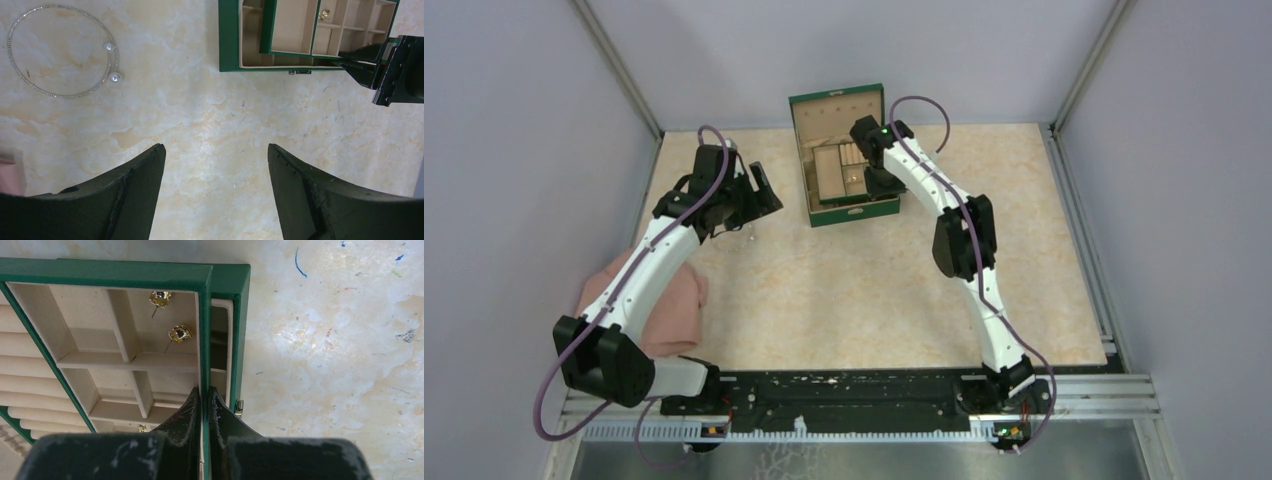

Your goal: Organize the mixed jewelry

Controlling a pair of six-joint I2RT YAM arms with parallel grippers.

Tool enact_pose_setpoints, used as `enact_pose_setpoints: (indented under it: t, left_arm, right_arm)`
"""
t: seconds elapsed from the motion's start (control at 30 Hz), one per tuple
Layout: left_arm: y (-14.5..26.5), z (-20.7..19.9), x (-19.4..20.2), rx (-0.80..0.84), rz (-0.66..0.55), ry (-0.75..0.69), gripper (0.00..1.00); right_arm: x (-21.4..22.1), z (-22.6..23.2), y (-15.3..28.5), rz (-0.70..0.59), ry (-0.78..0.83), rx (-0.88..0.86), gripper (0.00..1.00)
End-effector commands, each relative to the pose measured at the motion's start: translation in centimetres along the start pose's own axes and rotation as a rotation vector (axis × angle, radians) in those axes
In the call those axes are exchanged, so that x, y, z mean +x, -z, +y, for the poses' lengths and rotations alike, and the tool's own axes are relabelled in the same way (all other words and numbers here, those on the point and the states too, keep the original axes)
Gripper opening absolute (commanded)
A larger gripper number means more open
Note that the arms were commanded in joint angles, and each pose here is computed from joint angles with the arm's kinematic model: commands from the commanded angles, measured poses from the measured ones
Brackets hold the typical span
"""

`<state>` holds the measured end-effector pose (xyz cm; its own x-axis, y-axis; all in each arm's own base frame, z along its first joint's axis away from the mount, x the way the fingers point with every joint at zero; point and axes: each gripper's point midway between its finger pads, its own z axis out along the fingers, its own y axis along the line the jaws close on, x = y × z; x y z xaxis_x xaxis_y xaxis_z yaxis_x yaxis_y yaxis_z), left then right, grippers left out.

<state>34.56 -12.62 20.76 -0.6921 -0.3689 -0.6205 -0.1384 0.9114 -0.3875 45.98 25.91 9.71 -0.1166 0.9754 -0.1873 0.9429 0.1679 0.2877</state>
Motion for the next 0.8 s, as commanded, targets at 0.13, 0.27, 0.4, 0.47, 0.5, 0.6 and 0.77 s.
enact_pose_setpoints:
  t: [0.13,0.27,0.4,0.47,0.5,0.6,0.77]
  left_arm:
    - [1.0,0.3,-0.2,-0.005,-0.026,0.017,0.81]
    - [1.2,0.5,0.0,-0.005,-0.028,0.018,0.81]
    - [1.2,0.5,0.1,-0.005,-0.025,0.018,0.81]
    - [1.2,0.6,0.1,-0.006,-0.024,0.017,0.81]
    - [1.2,0.6,0.2,-0.006,-0.022,0.018,0.81]
    - [1.2,0.6,0.3,-0.002,-0.021,0.018,0.81]
    - [1.0,0.4,0.5,0.005,-0.011,0.021,0.81]
  right_arm:
    - [1.6,1.6,1.7,0.041,-0.007,-0.073,0.00]
    - [2.4,1.2,1.5,0.049,0.008,-0.068,0.00]
    - [2.8,1.0,1.7,0.050,0.017,-0.069,0.00]
    - [2.8,0.8,1.6,0.047,0.021,-0.062,0.00]
    - [2.9,0.6,1.6,0.046,0.024,-0.058,0.00]
    - [3.0,0.6,1.7,0.047,0.031,-0.061,0.00]
    - [3.5,0.4,1.8,0.055,0.040,-0.062,0.00]
